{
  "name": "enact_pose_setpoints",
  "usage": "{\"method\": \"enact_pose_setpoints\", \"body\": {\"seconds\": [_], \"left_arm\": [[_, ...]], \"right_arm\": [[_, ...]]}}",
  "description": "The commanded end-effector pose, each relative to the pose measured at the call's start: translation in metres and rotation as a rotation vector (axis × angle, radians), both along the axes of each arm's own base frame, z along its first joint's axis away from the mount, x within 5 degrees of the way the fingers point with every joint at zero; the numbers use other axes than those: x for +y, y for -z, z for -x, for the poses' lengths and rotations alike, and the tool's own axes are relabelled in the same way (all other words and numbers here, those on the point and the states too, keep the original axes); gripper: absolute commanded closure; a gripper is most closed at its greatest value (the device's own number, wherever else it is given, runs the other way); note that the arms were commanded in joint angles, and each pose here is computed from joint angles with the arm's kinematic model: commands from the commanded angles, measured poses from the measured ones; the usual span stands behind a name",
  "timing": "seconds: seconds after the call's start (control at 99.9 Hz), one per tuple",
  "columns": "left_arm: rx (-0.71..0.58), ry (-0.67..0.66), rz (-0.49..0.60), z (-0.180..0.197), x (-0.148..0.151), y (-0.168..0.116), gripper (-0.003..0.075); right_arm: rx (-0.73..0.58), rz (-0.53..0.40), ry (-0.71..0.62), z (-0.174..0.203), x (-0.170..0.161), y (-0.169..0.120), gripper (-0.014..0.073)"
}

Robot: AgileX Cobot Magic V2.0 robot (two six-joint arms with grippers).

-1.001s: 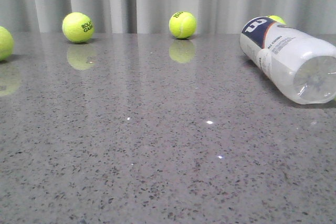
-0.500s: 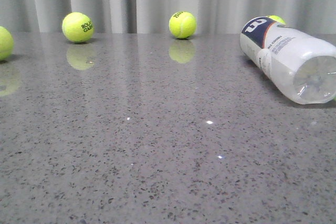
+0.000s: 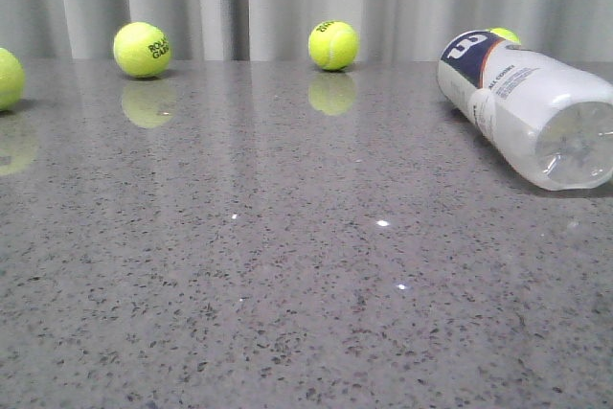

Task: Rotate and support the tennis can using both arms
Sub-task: 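Lower the right gripper onto the can's open end and grasp it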

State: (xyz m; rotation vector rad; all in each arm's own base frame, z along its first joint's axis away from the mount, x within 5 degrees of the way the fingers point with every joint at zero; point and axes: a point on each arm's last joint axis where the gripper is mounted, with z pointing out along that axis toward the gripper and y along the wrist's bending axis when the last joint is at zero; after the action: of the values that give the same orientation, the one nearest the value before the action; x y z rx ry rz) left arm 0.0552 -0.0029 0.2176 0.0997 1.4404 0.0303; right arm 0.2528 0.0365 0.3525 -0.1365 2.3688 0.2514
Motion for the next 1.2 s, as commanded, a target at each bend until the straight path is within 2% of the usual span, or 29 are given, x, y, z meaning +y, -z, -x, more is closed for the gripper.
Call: {"method": "enact_pose_setpoints", "body": {"seconds": [0.0,0.12,0.35,0.731,0.811,0.931,1.001,1.191], "left_arm": [[-0.071,0.017,0.021,0.002,-0.001,0.007,0.0741],[-0.071,0.017,0.021,0.002,-0.001,0.007,0.0741],[-0.071,0.017,0.021,0.002,-0.001,0.007,0.0741],[-0.071,0.017,0.021,0.002,-0.001,0.007,0.0741],[-0.071,0.017,0.021,0.002,-0.001,0.007,0.0741],[-0.071,0.017,0.021,0.002,-0.001,0.007,0.0741],[-0.071,0.017,0.021,0.002,-0.001,0.007,0.0741],[-0.071,0.017,0.021,0.002,-0.001,0.007,0.0741]], "right_arm": [[-0.095,-0.009,-0.034,-0.022,0.012,-0.014,-0.005],[-0.076,0.005,-0.078,-0.047,0.025,-0.007,-0.005],[0.0,0.016,-0.082,-0.081,0.031,0.02,-0.005],[0.12,0.029,-0.091,-0.097,0.035,0.052,-0.0043],[0.132,0.029,-0.094,-0.096,0.035,0.052,0.0022],[0.143,0.03,-0.099,-0.095,0.035,0.051,0.0221],[0.152,0.03,-0.104,-0.093,0.035,0.048,0.03],[0.152,0.046,-0.163,-0.09,0.038,0.016,0.0319]]}}
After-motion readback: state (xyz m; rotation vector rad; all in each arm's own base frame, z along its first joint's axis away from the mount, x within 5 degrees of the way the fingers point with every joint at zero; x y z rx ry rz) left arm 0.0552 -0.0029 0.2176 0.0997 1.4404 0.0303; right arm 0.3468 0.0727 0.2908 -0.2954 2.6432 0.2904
